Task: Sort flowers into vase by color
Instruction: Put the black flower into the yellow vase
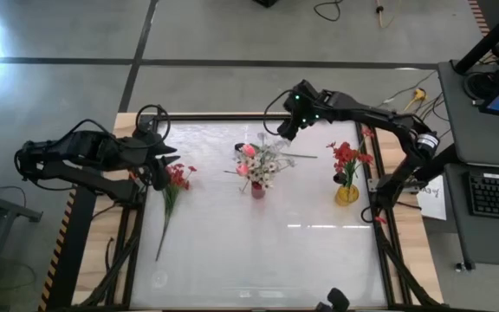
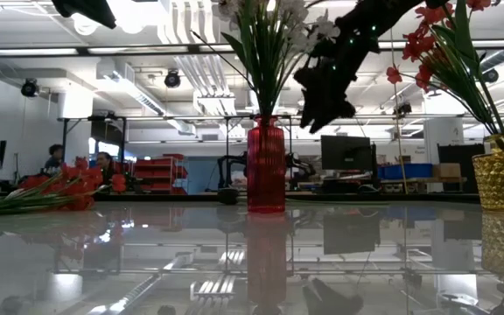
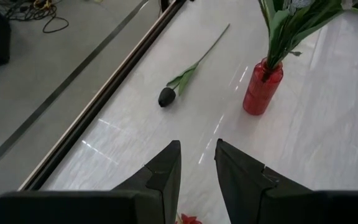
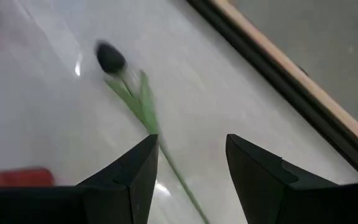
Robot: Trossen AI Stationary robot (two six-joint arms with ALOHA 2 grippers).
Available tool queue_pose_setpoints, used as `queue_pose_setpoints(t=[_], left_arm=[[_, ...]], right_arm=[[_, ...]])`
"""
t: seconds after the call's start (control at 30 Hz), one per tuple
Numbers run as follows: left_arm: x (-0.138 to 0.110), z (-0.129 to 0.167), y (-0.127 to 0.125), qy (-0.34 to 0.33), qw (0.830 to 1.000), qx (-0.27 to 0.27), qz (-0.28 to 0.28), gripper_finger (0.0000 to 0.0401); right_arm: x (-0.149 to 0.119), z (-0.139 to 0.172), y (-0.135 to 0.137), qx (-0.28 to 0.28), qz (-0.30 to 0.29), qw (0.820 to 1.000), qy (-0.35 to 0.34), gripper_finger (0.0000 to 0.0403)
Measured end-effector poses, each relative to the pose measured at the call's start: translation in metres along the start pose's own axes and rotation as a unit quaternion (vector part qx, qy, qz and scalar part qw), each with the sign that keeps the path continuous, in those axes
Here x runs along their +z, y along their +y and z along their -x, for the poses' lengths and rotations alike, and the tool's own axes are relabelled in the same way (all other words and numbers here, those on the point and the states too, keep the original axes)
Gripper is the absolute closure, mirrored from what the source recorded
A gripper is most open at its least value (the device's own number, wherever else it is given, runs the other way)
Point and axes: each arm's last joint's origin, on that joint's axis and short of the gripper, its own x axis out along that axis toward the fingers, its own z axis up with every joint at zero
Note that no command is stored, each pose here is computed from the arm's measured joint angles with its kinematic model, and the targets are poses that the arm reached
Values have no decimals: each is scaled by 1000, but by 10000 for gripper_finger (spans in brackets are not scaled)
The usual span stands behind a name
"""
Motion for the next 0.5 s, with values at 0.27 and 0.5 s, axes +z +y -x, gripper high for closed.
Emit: queue_pose_setpoints(t=[0.27, 0.5], left_arm=[[0, 0, 0, -1, 1000, 0, 1, 315], [1, 0, -1, -3, 1000, -1, 6, 315]], right_arm=[[5, -2, -21, -112, -76, 990, -26, 223], [-10, -49, -53, -140, -173, 973, 60, 240]])
